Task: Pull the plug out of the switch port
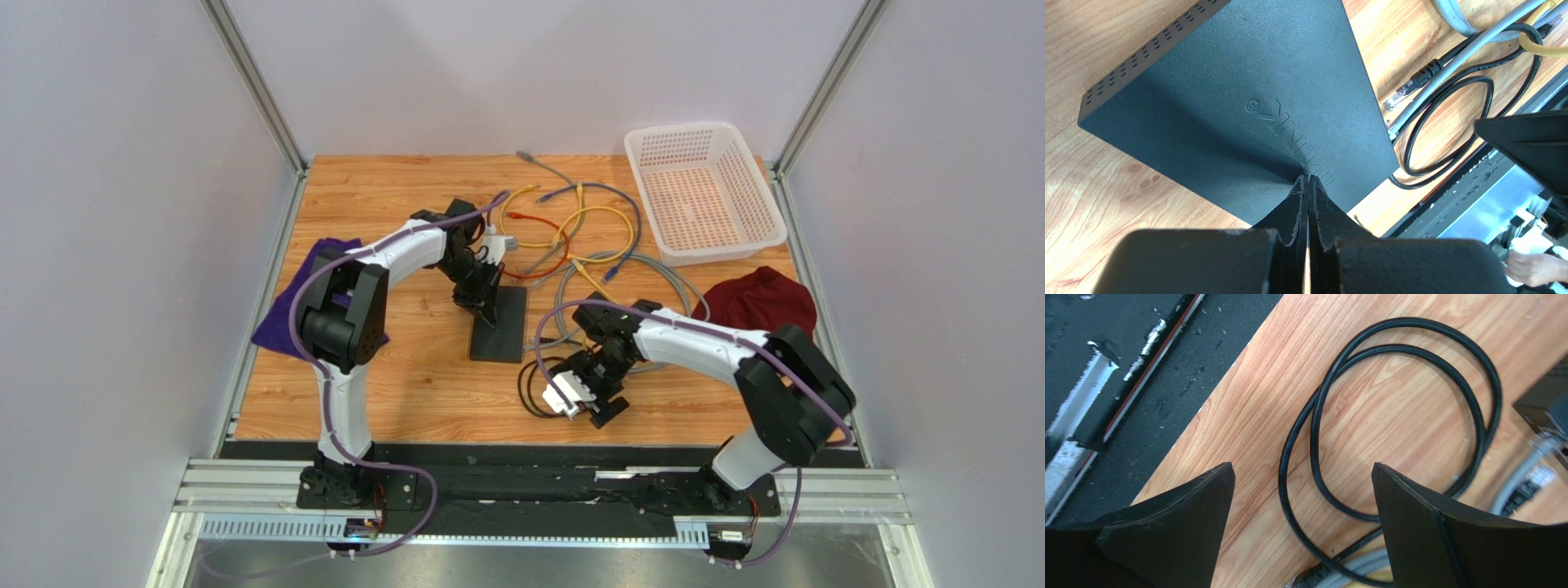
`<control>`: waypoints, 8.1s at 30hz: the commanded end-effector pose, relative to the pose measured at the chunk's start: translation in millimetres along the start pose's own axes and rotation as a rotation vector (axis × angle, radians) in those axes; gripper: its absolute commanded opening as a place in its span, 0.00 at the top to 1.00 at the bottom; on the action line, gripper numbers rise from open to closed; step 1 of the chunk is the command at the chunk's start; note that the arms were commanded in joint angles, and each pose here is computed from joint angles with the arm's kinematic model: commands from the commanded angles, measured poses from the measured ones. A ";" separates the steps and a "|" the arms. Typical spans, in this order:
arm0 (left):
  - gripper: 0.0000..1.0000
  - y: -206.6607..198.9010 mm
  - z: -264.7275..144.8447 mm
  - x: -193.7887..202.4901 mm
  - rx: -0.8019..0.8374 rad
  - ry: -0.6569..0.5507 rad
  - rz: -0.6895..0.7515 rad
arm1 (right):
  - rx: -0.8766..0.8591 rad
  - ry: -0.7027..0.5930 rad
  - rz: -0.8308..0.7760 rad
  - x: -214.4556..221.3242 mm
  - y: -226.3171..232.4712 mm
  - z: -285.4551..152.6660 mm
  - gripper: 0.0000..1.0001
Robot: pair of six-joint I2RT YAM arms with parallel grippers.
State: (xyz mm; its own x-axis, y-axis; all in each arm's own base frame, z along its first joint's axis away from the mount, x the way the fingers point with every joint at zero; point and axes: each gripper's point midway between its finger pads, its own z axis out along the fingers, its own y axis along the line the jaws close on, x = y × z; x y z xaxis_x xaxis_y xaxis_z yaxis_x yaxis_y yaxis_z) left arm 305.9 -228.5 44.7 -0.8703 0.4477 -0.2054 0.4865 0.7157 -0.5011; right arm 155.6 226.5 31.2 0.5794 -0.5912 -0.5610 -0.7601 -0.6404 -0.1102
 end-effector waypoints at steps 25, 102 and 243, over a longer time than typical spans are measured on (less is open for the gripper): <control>1.00 -28.7 -18.7 -23.8 0.098 -0.043 -0.037 | -0.169 0.346 0.559 -16.9 108.4 -149.6 1.00; 1.00 1.7 1.8 28.6 -0.102 0.054 0.088 | 0.033 -0.458 1.278 11.6 -160.1 -13.7 0.32; 0.90 28.8 -65.5 7.6 -0.138 -0.134 0.002 | 1.162 -0.555 1.021 68.6 -386.0 -317.1 0.15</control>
State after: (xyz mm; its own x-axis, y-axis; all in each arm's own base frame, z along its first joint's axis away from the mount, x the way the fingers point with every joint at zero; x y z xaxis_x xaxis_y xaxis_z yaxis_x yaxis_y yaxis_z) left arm 293.7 -175.6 53.4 -0.8801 0.4249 -0.2119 0.4748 0.7813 -0.4052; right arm 568.3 266.5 270.4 -0.2987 -0.1970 -0.9338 -0.7401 0.6655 0.0964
